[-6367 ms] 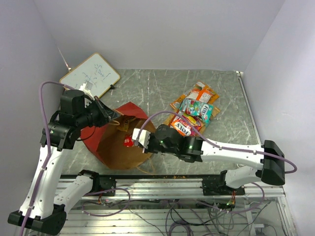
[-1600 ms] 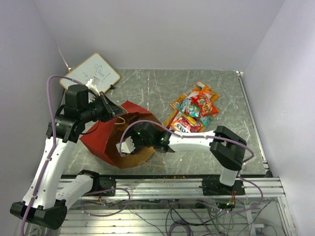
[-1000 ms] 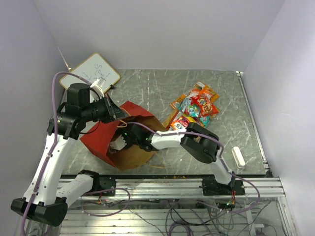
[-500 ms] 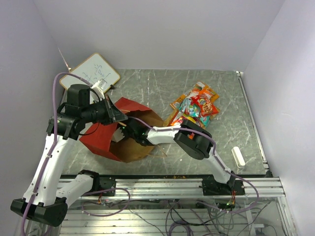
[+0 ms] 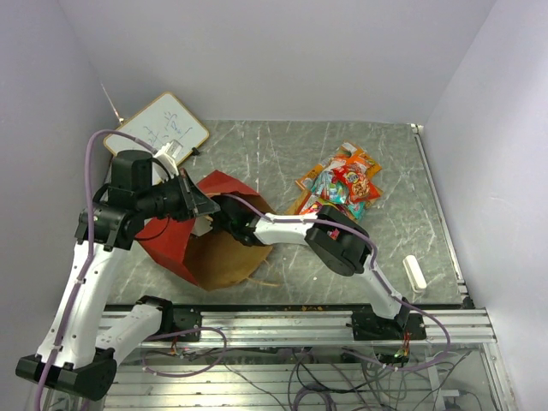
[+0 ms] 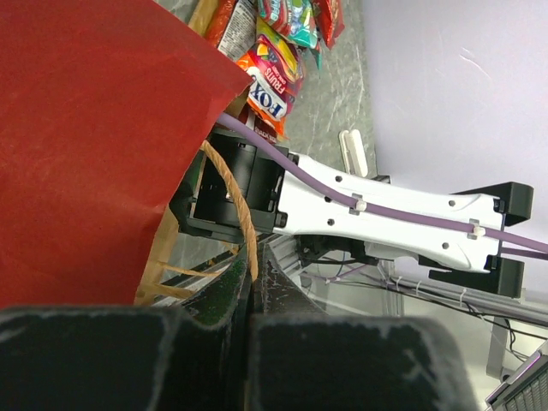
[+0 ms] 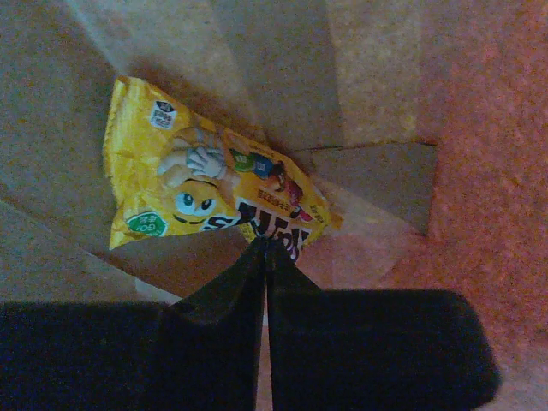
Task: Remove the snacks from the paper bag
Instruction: Take out the snack from the paper bag.
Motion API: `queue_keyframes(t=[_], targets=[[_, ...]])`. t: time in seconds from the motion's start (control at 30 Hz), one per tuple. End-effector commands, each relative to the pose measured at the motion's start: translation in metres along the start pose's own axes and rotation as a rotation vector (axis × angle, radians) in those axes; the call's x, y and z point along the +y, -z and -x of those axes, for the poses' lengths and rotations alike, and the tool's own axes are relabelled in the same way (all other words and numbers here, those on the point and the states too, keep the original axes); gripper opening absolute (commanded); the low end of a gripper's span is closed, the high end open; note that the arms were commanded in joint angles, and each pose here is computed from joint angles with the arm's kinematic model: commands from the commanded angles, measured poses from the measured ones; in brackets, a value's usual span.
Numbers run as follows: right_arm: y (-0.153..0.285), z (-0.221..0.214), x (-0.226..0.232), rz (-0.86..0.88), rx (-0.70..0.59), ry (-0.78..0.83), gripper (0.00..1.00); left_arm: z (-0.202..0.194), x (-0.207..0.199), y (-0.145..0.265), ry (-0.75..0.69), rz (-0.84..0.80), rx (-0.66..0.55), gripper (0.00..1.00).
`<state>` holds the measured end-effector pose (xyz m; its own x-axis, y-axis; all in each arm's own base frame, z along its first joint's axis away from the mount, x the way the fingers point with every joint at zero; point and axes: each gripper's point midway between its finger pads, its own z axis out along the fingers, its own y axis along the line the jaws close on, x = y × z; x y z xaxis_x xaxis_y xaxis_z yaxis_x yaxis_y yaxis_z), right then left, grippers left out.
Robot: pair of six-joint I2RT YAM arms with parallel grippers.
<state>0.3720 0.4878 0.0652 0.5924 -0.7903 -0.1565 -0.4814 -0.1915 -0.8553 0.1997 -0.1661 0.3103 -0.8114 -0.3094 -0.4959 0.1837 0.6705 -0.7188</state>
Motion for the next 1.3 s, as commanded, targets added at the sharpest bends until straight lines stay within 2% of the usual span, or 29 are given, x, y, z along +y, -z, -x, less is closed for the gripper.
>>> queue_keyframes(t=[0.0, 0.07, 0.2, 0.3, 0.47, 0.57, 0.6, 0.8, 0.93, 1.0, 1.17, 1.27], targets=[[0.006, 0.0, -0.002, 0.022, -0.007, -0.037, 0.04, 0.001, -0.006, 0.01, -0.011, 0.0, -0.032, 0.07], [0.013, 0.002, -0.002, 0.024, -0.022, -0.033, 0.07, 0.002, -0.006, 0.011, -0.011, -0.002, -0.039, 0.07], [0.021, -0.005, 0.0, 0.008, 0.005, -0.009, 0.35, 0.001, -0.005, 0.01, -0.007, -0.002, -0.041, 0.07], [0.024, -0.008, 0.003, 0.015, 0.018, 0.007, 0.48, 0.002, -0.006, 0.011, -0.013, 0.0, -0.04, 0.07], [0.02, 0.004, 0.01, 0.045, -0.03, 0.009, 0.68, -0.001, -0.008, 0.01, -0.017, -0.019, -0.021, 0.07], [0.012, 0.011, 0.012, 0.06, -0.052, -0.016, 0.91, -0.002, -0.012, 0.01, -0.017, -0.039, -0.007, 0.07], [0.009, 0.012, 0.013, 0.062, -0.052, -0.038, 0.93, -0.003, -0.012, 0.009, -0.017, -0.044, -0.003, 0.07], [-0.009, 0.016, 0.024, 0.062, -0.053, -0.153, 0.94, -0.003, -0.016, 0.009, -0.02, -0.057, 0.013, 0.07], [-0.024, 0.001, 0.04, 0.074, 0.021, -0.182, 0.9, -0.002, -0.018, 0.012, -0.028, -0.052, 0.017, 0.07], [-0.029, -0.006, 0.041, 0.076, 0.043, -0.194, 0.84, -0.002, -0.017, 0.014, -0.03, -0.043, 0.014, 0.07], [-0.035, -0.013, 0.037, 0.077, 0.035, -0.215, 0.53, -0.003, -0.013, 0.016, -0.028, -0.021, 0.009, 0.07], [-0.037, -0.012, 0.033, 0.078, 0.019, -0.208, 0.41, -0.002, -0.013, 0.017, -0.033, -0.008, 0.011, 0.07]])
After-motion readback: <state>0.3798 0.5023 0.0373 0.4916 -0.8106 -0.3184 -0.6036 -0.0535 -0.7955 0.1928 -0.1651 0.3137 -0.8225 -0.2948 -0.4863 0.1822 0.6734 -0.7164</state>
